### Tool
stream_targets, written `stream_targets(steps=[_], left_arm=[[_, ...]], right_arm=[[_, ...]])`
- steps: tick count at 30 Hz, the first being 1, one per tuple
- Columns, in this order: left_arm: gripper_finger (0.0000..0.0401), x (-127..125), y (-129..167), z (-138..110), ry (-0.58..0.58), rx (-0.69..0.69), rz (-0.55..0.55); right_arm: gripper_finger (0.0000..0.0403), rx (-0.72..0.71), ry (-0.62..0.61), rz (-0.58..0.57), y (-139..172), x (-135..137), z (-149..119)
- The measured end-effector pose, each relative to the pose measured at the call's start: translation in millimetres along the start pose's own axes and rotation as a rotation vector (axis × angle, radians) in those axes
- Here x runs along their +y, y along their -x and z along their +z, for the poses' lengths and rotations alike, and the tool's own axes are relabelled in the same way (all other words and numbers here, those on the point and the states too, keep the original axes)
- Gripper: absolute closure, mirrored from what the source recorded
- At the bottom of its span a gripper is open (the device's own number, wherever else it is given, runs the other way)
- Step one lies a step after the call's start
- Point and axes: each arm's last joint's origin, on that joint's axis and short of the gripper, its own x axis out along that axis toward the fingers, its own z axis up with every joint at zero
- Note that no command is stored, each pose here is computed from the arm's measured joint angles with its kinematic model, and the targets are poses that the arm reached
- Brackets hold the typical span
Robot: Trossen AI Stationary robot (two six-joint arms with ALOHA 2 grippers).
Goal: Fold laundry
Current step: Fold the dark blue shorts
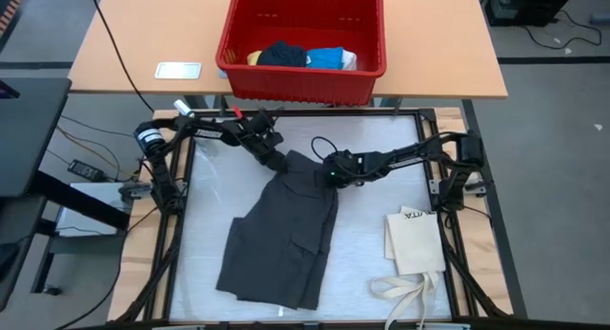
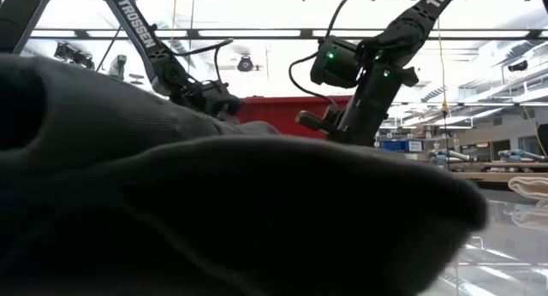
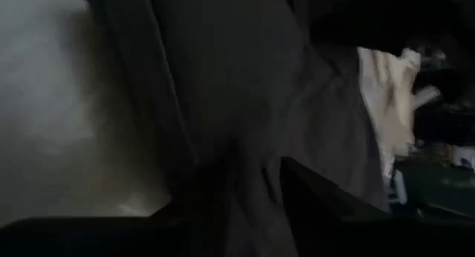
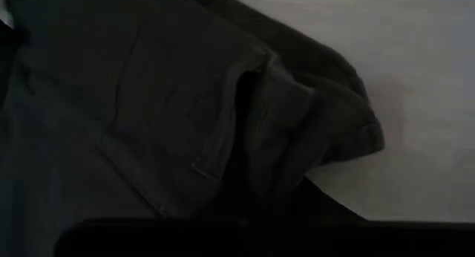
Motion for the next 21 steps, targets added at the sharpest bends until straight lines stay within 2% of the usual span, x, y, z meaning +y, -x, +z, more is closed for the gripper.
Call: stream_targets(steps=[3,8,12,17,21], left_arm=[[0.0284,-6,17,-2,-0.039,0.004,-0.005],[0.0256,-20,45,-2,-0.092,-0.046,-0.001],[0.0205,-31,55,-1,-0.130,-0.087,-0.011],[0.0127,-38,54,1,-0.183,-0.108,-0.021],[0.0079,-46,48,8,-0.320,-0.166,-0.036]], right_arm=[[0.0376,-0.018,0.111,0.018,19,3,-1],[0.0376,-0.166,0.364,0.139,67,18,0],[0.0376,-0.288,0.559,0.186,100,23,-4],[0.0376,-0.403,0.794,0.268,136,28,-6],[0.0376,-0.452,0.959,0.372,158,31,-8]])
